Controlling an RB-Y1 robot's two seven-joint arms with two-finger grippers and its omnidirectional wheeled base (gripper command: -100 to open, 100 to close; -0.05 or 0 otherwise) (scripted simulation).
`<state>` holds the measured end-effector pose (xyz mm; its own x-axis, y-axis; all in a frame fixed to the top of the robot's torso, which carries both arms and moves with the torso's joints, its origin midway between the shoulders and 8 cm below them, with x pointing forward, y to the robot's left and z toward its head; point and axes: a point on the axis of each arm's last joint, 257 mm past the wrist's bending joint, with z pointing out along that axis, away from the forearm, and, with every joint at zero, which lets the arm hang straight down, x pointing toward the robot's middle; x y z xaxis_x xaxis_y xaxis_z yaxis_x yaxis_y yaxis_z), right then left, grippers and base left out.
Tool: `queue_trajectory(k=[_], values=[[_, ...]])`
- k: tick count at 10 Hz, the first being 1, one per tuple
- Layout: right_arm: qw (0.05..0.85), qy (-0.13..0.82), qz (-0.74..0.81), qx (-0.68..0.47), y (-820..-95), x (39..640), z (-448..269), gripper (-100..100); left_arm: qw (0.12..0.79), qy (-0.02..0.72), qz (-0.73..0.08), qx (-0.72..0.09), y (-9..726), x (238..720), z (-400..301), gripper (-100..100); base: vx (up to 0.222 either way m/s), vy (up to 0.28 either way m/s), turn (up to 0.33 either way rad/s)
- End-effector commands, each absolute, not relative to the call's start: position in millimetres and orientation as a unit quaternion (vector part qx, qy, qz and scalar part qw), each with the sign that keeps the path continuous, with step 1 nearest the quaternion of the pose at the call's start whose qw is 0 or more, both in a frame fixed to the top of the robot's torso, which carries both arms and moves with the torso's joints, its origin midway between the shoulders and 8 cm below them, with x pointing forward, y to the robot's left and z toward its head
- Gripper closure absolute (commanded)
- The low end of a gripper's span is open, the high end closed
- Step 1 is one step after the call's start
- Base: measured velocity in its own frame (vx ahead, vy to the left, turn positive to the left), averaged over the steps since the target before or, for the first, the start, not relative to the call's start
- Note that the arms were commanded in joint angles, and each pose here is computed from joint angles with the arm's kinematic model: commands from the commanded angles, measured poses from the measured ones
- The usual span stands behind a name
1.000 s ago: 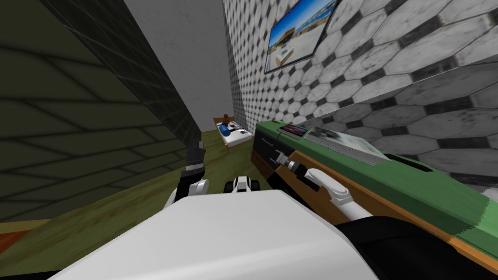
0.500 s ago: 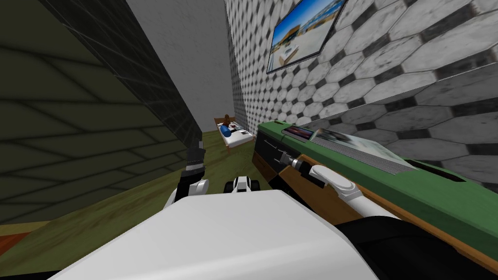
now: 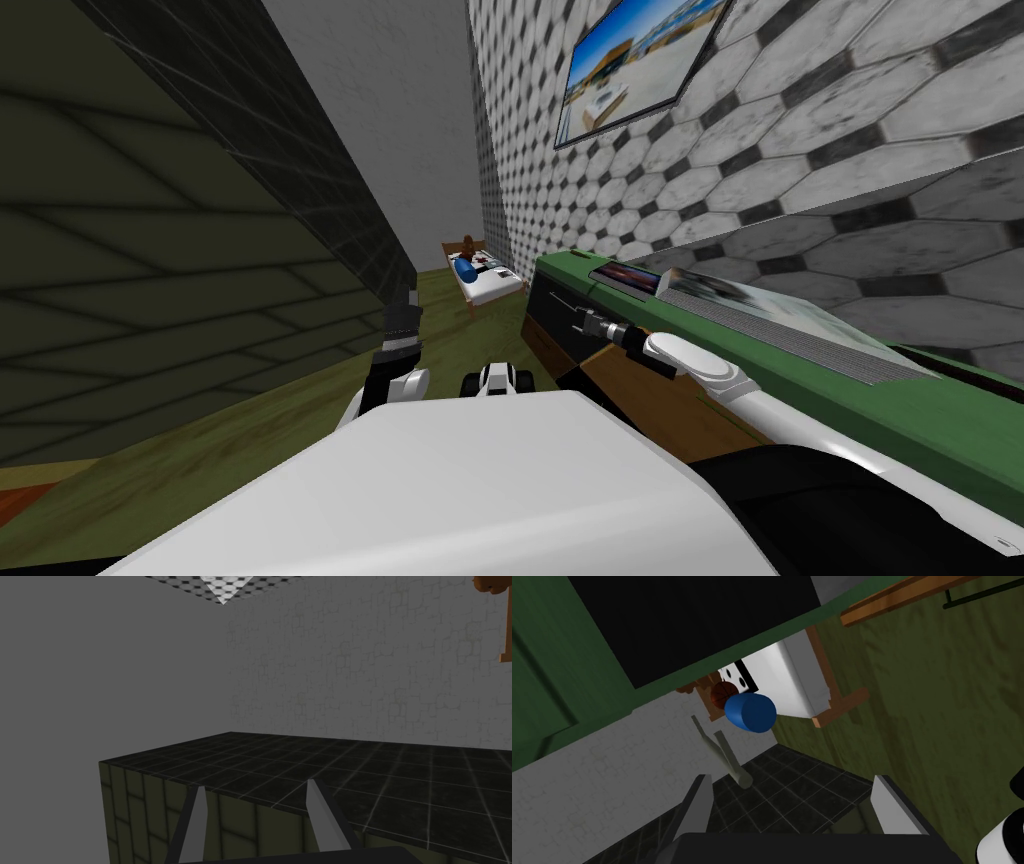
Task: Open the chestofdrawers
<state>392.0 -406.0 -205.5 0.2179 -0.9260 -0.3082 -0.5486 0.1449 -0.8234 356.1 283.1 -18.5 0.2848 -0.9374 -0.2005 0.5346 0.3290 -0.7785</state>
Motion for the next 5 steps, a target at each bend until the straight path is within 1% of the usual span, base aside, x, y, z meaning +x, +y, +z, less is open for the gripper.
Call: queue_trajectory(k=[1, 3, 4, 5], values=[[0.439, 0.571, -0.232, -0.653, -424.8, 395.8, -201.7, -100, 0.743, 0.335, -0.495, -0.300, 283.1, 356.1, -18.4, 0, 0.069, 0.042, 0.013], [0.446, 0.576, -0.226, -0.647, -420.8, 395.4, -203.5, -100, 0.743, 0.335, -0.495, -0.300, 283.1, 356.1, -18.4, 0, 0.020, 0.012, 0.003], [0.446, 0.576, -0.226, -0.647, -420.7, 395.4, -203.5, 100, 0.743, 0.335, -0.495, -0.300, 283.1, 356.1, -18.4, 0, 0.000, 0.000, 0.000], [0.446, 0.574, -0.225, -0.649, -418.2, 395.2, -201.8, 100, 0.743, 0.335, -0.495, -0.300, 283.1, 356.1, -18.4, 0, -0.031, 0.075, -0.024]])
